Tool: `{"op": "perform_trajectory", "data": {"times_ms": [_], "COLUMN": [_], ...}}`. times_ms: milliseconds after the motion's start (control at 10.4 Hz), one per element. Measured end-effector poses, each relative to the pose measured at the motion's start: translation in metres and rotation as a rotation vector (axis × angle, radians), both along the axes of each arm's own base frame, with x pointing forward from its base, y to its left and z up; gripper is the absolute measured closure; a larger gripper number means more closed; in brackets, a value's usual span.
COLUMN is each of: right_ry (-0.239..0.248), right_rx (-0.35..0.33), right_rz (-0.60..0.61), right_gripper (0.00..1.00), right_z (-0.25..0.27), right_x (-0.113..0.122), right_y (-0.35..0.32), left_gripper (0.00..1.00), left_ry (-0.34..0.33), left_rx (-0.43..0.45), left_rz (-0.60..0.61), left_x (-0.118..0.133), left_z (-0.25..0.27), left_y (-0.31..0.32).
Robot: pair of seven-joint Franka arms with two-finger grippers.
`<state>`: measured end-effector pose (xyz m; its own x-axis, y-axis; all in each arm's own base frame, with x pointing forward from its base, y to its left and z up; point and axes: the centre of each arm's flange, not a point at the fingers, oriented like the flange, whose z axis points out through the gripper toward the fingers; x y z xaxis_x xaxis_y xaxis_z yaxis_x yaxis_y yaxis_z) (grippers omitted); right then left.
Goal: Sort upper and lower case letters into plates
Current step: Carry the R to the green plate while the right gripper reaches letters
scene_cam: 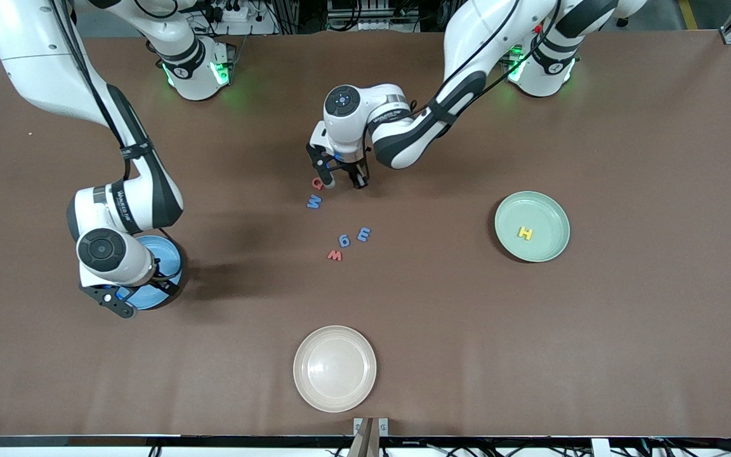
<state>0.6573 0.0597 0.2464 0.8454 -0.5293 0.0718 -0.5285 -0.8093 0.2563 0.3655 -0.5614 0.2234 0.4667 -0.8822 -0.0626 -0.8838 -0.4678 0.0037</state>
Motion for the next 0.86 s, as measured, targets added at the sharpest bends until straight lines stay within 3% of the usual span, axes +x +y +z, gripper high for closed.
{"op": "perform_trajectory", "data": {"times_ms": [192,288,481,673,865], "right_ry": [-0.005,-0.017,-0.047,-0.056,-0.052], "right_rx": [0.032,0.057,0.128,0.197,0.215], "right_rz": [0.019,0.049,0.14,0.208,0.243], "right_gripper": [0.0,0.0,0.0,0.0,0.0], "right_z": [0.004,0.008,0.023,0.037,0.028], "right_x": [0.0,0.0,-0.008,-0.037,-0.08], "right_y": [0.022,0.045,0.124,0.226,0.317], "left_gripper": [0.7,0.7,0.7,0.7,0.7], "left_ry": [0.072,0.117,0.168,0.197,0.219], "left_rx": [0.074,0.094,0.121,0.107,0.085], "left_rz": [0.105,0.137,0.082,0.049,0.059], "left_x": [0.029,0.055,0.121,0.173,0.202], "left_z": [0.047,0.073,0.118,0.14,0.131], "left_y": [0.034,0.065,0.156,0.25,0.327]}}
